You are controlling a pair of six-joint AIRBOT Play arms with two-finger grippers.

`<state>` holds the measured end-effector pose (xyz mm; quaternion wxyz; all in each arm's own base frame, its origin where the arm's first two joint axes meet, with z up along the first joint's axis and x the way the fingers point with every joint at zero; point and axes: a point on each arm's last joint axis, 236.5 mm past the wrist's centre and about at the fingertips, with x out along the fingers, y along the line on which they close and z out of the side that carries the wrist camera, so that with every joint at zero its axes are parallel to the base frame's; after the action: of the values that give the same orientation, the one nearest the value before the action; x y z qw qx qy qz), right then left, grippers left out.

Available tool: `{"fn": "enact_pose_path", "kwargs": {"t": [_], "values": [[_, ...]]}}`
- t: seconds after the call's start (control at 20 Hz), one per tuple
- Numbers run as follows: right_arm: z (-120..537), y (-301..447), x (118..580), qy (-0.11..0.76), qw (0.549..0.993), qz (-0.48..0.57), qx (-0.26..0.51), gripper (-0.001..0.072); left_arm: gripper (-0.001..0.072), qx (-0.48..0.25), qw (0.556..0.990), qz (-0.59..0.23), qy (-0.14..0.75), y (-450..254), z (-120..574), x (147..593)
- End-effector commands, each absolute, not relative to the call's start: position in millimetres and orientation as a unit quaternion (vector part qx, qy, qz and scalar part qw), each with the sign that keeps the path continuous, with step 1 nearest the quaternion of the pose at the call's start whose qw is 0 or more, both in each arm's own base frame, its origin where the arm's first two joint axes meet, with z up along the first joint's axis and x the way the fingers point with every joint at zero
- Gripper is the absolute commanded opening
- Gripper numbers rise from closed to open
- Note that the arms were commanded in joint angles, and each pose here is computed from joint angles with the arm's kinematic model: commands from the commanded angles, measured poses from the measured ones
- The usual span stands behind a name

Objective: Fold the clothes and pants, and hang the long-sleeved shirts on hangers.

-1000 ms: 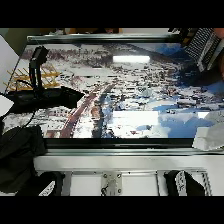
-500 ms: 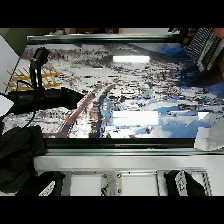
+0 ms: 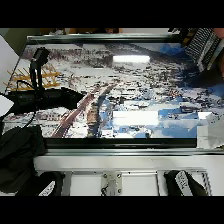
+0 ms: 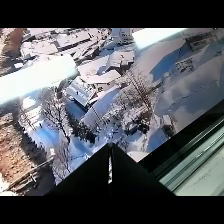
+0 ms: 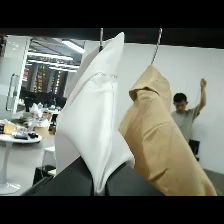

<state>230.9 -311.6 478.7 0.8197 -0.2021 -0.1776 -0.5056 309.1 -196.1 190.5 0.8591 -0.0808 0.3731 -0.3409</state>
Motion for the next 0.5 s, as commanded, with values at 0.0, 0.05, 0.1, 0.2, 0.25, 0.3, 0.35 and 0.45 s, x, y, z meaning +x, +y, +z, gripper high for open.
{"fn": "enact_pose_path", "kwargs": {"t": [0.0, 0.05, 0.1, 0.2, 0.25, 0.3, 0.35, 0.45], "values": [[491.6, -330.6, 228.4, -0.181, 0.807, -0.522, -0.208, 0.0008, 0.0023, -0.081, 0.859, -0.34, 0.373, -195.8, 190.7, 309.5], [494.7, -335.2, 224.9, -0.182, 0.803, -0.527, -0.21, 0.0008, 0.0023, -0.081, 0.859, -0.34, 0.373, -195.7, 190.6, 309.6], [496.0, -338.3, 222.3, -0.181, 0.801, -0.53, -0.212, 0.0008, 0.0023, -0.081, 0.86, -0.34, 0.373, -195.6, 190.6, 309.7], [492.1, -346.0, 217.0, -0.17, 0.801, -0.533, -0.211, 0.0008, 0.0023, -0.081, 0.86, -0.34, 0.373, -195.6, 190.6, 309.7], [488.5, -350.2, 215.8, -0.163, 0.804, -0.533, -0.209, 0.0008, 0.0023, -0.081, 0.86, -0.34, 0.372, -195.6, 190.8, 309.8], [485.4, -353.9, 213.9, -0.159, 0.807, -0.532, -0.203, 0.0008, 0.0023, -0.081, 0.86, -0.34, 0.372, -195.6, 190.8, 309.8], [482.8, -356.4, 213.2, -0.153, 0.81, -0.529, -0.202, 0.0008, 0.0023, -0.081, 0.86, -0.34, 0.373, -195.6, 190.6, 309.7], [477.4, -360.6, 214.1, -0.14, 0.815, -0.524, -0.202, 0.0008, 0.0023, -0.081, 0.86, -0.34, 0.372, -195.7, 190.8, 309.7]]}}
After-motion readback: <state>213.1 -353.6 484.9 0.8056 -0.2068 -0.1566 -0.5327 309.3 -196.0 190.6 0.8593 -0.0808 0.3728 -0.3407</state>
